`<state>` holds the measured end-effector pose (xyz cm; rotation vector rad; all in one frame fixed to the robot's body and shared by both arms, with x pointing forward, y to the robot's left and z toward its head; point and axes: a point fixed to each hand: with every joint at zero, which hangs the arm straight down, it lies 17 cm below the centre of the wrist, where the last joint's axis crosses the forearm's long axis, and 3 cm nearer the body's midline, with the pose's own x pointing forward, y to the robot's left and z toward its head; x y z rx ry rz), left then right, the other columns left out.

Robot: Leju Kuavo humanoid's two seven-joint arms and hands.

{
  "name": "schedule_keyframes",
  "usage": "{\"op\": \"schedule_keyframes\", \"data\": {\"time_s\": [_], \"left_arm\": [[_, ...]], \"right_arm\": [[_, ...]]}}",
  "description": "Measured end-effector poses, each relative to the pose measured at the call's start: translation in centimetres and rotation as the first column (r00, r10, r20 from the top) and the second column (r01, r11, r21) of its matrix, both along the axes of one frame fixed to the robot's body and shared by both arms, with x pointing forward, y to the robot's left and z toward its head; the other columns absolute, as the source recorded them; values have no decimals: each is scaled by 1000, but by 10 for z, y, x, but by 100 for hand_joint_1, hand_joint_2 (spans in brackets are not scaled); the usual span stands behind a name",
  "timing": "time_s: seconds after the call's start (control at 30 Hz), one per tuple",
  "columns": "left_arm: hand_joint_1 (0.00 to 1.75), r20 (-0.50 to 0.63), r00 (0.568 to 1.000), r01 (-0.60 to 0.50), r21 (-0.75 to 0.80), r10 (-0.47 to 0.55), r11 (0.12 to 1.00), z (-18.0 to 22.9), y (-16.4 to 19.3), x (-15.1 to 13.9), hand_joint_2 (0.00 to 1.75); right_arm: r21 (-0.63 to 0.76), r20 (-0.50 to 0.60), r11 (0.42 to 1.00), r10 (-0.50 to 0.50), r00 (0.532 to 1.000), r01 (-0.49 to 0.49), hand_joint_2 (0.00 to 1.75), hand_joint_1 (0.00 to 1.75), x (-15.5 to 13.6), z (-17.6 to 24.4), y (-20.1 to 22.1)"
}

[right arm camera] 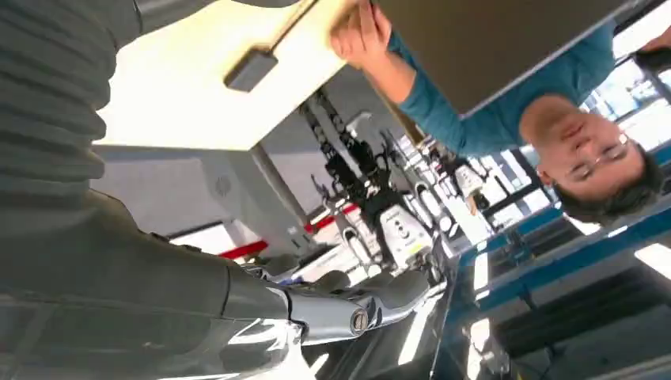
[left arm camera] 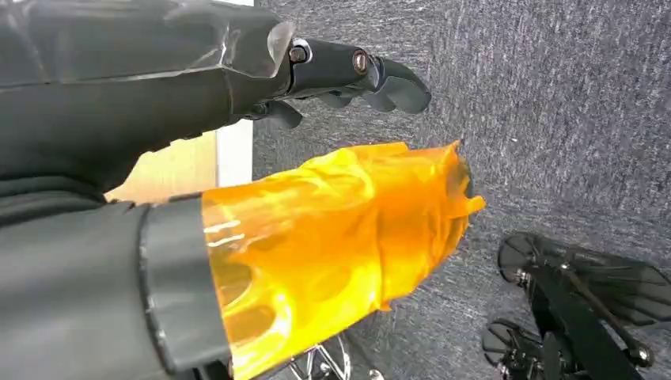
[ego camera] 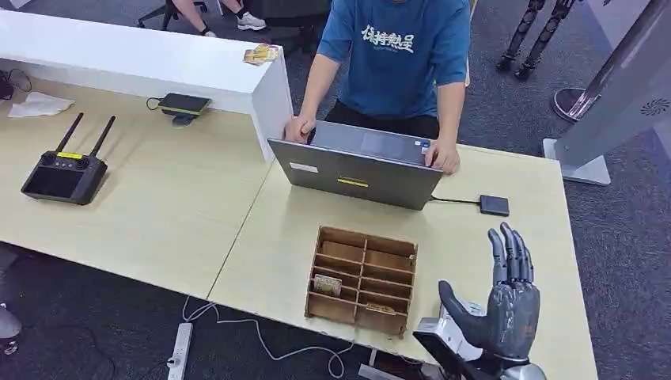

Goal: Pass the card to the sensor for recognition and then transmit it.

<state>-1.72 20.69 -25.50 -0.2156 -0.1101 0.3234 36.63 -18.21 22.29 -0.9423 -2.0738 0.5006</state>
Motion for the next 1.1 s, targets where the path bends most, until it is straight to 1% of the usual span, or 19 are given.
{"op": "schedule_keyframes", "data": {"time_s": [0.13, 0.27, 0.67, 0.77, 0.9, 1.1], "left_arm": [[0, 0, 1000, -3, 1, 3, 1000, 0, 0, 0, 0], [0, -3, 1000, -3, -1, 3, 1000, 0, 0, 0, 0], [0, -6, 1000, -1, -7, 1, 1000, 0, -1, -1, 0], [0, -6, 1000, -2, -7, 2, 1000, 0, -1, -1, 0], [0, -7, 1000, 4, -11, -4, 1000, 0, -2, -2, 0], [0, -4, 1000, 1, -16, -1, 1000, 1, -3, -1, 0]], "right_arm": [[40, -27, 999, 39, 999, -37, 175, 0, -7, -9, 13], [63, -56, 997, 51, 997, -47, 175, 0, -9, -18, 21], [21, -94, 997, 78, 992, -76, 175, 0, -15, -37, 43], [-32, -94, 996, 80, 992, -83, 175, 0, -19, -39, 52], [-191, -75, 979, 59, 995, -72, 175, 0, -26, -44, 68], [-282, -85, 955, 67, 994, -89, 175, 0, -35, -59, 74]]}}
